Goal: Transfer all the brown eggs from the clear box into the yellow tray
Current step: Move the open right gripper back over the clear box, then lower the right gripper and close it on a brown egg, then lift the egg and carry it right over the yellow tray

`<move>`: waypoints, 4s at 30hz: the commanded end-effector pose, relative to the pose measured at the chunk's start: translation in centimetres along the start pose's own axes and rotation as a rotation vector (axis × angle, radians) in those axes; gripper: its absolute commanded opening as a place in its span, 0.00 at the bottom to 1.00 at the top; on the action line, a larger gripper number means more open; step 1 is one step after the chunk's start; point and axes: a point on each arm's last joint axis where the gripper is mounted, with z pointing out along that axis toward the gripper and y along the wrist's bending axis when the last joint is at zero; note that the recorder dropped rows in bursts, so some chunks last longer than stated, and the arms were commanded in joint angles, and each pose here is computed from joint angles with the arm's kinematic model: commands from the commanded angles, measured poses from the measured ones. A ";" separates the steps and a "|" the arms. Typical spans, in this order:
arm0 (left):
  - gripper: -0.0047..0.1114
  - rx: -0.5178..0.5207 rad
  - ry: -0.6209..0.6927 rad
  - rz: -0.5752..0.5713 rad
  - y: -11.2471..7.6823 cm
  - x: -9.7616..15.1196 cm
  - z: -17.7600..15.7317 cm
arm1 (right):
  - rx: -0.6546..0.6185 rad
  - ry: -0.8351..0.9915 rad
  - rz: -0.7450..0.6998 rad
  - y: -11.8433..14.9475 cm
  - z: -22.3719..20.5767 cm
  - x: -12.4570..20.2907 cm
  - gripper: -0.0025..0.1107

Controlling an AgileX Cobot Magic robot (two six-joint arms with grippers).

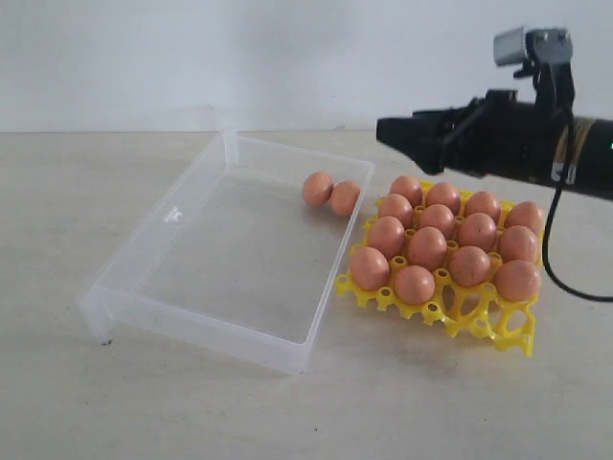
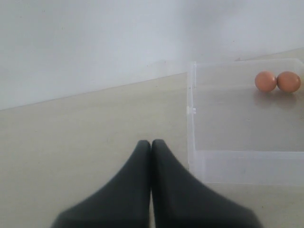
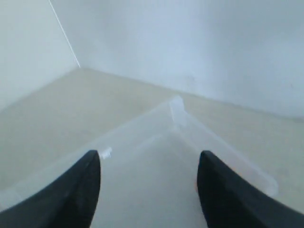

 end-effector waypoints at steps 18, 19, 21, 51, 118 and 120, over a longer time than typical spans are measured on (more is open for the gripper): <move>0.00 0.002 -0.011 -0.012 0.0 0.0 0.0 | 0.222 0.230 -0.483 14.2 9.4 -5.7 0.02; 0.00 0.002 -0.011 -0.012 0.0 0.0 0.0 | 0.243 0.226 -0.460 14.2 10.3 -6.0 0.02; 0.00 0.002 -0.011 -0.012 0.0 0.0 0.0 | 0.286 0.244 -0.408 14.0 12.2 -5.9 0.02; 0.00 0.002 -0.012 -0.012 0.0 0.0 0.0 | 0.477 0.800 0.032 5.8 22.1 -1.8 0.06; 0.00 0.002 -0.012 -0.012 0.0 0.0 0.0 | 0.893 0.522 0.700 -0.8 25.3 6.8 0.02; 0.00 0.002 -0.012 -0.012 0.0 0.0 0.0 | 0.853 0.559 0.618 0.4 25.4 6.5 0.02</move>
